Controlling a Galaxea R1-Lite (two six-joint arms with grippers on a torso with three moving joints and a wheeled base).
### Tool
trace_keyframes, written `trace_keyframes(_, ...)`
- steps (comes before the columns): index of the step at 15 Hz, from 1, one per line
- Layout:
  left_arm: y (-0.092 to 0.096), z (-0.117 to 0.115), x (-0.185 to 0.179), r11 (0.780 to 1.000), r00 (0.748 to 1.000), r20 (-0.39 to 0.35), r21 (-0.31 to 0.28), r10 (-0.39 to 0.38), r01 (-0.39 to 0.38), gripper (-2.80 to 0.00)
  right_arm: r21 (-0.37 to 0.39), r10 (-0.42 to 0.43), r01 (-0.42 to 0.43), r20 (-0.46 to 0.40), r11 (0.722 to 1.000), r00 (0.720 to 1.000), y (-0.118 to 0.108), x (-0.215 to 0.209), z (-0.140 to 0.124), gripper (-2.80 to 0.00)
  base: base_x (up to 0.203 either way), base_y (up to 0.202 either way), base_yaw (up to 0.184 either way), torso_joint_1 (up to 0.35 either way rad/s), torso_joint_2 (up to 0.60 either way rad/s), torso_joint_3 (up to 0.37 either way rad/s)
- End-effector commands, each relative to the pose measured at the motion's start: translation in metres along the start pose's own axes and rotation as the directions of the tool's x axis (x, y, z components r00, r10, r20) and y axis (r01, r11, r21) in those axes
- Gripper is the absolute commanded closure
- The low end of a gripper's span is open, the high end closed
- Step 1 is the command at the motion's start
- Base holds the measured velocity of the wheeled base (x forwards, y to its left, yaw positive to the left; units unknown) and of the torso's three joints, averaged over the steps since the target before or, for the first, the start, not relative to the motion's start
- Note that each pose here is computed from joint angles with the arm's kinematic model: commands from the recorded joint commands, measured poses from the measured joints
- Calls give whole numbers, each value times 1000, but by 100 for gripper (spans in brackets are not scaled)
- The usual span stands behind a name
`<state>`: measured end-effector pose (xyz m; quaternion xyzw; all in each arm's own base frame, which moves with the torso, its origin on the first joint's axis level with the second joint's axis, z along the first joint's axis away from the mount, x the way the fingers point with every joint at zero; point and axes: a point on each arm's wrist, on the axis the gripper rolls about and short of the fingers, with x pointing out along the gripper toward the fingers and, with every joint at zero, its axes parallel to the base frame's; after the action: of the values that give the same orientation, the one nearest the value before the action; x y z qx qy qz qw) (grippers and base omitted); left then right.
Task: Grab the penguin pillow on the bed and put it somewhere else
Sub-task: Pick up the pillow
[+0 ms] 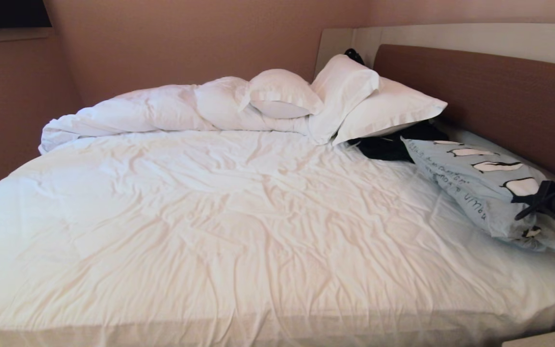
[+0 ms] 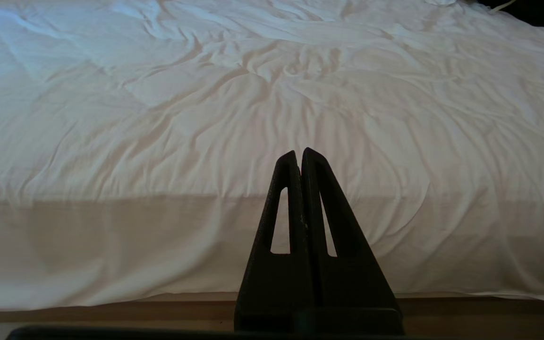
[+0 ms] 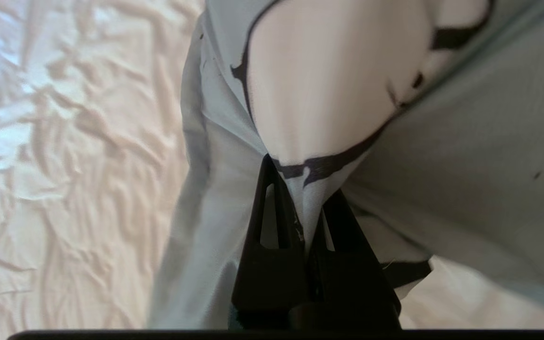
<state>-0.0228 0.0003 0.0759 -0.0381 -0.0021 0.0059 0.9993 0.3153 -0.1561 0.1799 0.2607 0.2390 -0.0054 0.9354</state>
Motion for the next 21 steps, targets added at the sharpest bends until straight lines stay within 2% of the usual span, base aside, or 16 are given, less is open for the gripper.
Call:
trace_keyframes(1, 0, -1, 0, 1000, 1000, -2, -1, 1, -1, 0, -30, 27, -25, 80, 999, 996, 23, -32, 12, 0, 0, 0, 0, 0, 0, 0)
trace_keyframes(6, 0, -1, 0, 1000, 1000, -2, -1, 1, -1, 0, -132, 98, -72, 200, 989, 975, 72, -86, 23, 0, 0, 0, 0, 0, 0, 0)
trace_keyframes(11, 0, -1, 0, 1000, 1000, -2, -1, 1, -1, 0, -218, 172, -114, 269, 969, 948, 118, -147, 21, 0, 0, 0, 0, 0, 0, 0)
trace_keyframes(13, 0, -1, 0, 1000, 1000, -2, -1, 1, -1, 0, -230, 180, -116, 281, 966, 943, 127, -165, 15, 0, 0, 0, 0, 0, 0, 0)
trace_keyframes(18, 0, -1, 0, 1000, 1000, -2, -1, 1, -1, 0, -292, 222, -119, 348, 949, 911, 153, -223, -3, 0, 0, 0, 0, 0, 0, 0)
trace_keyframes(21, 0, -1, 0, 1000, 1000, -2, -1, 1, -1, 0, -312, 226, -112, 360, 943, 905, 158, -238, -13, 0, 0, 0, 0, 0, 0, 0)
